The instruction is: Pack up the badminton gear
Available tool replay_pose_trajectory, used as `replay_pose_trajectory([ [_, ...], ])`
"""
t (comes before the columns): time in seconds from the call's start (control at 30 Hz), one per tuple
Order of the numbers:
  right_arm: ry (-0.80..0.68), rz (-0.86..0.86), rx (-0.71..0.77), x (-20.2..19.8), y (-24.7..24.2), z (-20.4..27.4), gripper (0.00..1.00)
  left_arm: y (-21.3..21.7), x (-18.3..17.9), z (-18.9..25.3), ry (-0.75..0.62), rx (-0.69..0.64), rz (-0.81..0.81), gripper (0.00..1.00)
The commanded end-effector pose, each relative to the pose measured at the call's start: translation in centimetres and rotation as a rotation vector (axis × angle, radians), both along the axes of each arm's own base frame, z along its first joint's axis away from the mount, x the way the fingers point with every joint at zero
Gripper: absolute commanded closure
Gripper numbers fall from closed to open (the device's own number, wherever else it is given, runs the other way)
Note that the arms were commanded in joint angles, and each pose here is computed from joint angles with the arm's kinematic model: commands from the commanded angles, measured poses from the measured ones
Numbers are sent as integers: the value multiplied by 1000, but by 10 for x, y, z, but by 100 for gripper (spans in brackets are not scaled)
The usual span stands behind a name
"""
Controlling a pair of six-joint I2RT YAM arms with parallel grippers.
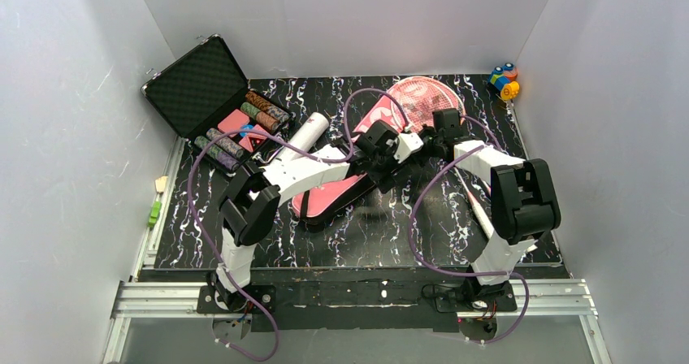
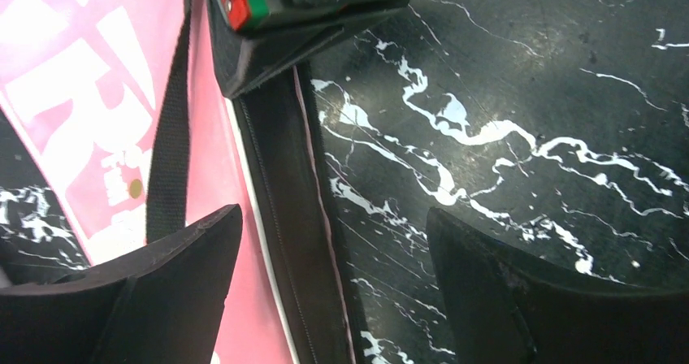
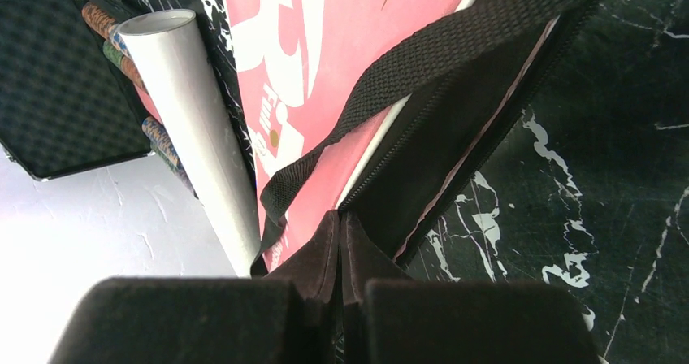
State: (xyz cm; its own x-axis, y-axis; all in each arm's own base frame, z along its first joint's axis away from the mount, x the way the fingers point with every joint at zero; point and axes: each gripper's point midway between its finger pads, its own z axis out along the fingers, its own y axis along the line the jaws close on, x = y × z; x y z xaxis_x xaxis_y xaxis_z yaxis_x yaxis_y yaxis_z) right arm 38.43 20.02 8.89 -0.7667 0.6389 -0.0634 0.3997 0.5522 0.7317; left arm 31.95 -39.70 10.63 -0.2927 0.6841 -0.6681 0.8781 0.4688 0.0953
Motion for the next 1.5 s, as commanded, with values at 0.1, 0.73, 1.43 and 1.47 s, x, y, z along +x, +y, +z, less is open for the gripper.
replay_pose_trajectory([
  [0.1,-93,25,10,1,4,34,99,9,26,39,-249,27,16,19],
  [0.73,-117,71,-18,-18,-7,58,82,19,40,32,-347,73,48,100],
  [1.43,3,273,-863,4,-167,8,53,27,33,49,-274,17,107,100],
  [1.47,11,287,-873,3,-167,4,53,26,33,48,-271,16,107,100],
])
